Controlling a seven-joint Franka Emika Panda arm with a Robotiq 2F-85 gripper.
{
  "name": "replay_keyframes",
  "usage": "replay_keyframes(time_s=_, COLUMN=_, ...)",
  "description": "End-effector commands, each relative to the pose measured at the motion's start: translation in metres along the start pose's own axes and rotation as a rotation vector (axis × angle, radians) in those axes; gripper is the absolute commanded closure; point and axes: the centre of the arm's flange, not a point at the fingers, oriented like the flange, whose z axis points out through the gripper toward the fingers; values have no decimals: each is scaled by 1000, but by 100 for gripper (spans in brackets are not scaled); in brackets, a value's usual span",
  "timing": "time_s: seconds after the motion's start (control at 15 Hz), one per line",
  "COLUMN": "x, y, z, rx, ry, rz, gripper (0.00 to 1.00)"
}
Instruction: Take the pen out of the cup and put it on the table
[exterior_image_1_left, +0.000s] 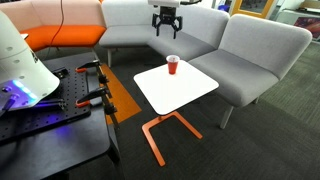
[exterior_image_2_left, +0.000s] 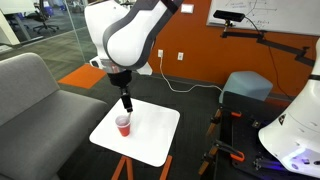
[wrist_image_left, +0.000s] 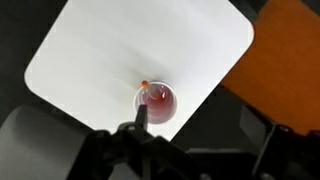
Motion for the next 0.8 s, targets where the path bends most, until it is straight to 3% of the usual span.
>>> replay_keyframes(time_s=0.0, x=0, y=-8, z=10, rx=-86, ry=1, rz=-44, gripper=0)
replay_keyframes(time_s=0.27, x=22, y=-25, z=50, rx=-135, ry=10, rz=-164, gripper=0)
replay_keyframes(time_s=0.6, x=38, y=-26, z=78, rx=-154, ry=35, rz=-190, gripper=37)
replay_keyframes(time_s=0.73, x=40, y=-16, z=76, rx=-162, ry=42, rz=-184, gripper=40)
